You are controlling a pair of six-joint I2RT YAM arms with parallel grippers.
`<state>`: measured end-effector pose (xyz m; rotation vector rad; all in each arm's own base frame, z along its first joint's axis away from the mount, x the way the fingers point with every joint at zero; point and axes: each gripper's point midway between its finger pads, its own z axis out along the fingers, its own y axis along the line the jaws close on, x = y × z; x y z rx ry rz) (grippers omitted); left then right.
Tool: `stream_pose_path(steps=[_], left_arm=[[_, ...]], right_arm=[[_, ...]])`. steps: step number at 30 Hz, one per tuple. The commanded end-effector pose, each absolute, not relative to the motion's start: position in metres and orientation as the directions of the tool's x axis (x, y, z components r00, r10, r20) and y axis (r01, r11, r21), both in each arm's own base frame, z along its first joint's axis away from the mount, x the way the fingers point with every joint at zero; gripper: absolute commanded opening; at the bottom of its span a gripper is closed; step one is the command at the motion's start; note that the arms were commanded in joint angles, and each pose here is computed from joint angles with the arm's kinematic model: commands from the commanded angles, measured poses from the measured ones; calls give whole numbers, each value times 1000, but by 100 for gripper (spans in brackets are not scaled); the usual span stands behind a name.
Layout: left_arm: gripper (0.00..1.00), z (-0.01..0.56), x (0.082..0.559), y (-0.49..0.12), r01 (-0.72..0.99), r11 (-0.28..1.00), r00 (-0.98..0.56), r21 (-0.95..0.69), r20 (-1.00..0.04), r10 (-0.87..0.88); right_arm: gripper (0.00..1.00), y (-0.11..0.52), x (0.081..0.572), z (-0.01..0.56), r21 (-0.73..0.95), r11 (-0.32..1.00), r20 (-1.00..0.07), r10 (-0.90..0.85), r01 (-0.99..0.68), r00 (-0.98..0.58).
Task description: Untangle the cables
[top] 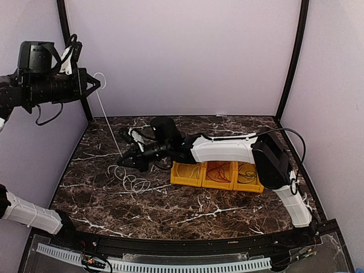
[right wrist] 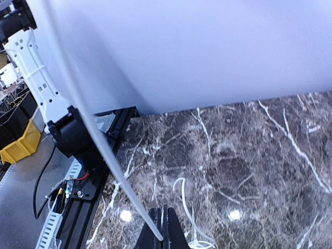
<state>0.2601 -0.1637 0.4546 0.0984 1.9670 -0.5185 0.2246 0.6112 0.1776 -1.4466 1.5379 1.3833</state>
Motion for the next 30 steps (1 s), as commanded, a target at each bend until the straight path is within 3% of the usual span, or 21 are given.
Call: stream_pose_path(steps=[1, 5, 9, 22, 30], left_arm=[[0, 600, 243, -131, 350, 863, -99, -364, -931, -353], [0, 638, 240, -135, 407, 829, -39, -384, -914, -405], [0, 653, 237, -140, 451, 789, -21, -417, -889, -457], [0, 624, 255, -150, 417, 816, -47, -400, -906, -420], [0, 587, 270, -152, 359, 862, -56, -357, -930, -362]], right_arm=[[2, 595, 206, 71, 438, -18, -759, -543, -899, -360], [16, 600, 200, 54, 448, -6, -737, -569, -894, -365], [22, 605, 198, 43, 464, 2, -719, -583, -886, -378], [18, 591, 188, 52, 439, -7, -720, -601, -899, -347], [29, 555, 180, 107, 292, -54, -782, -588, -955, -206]])
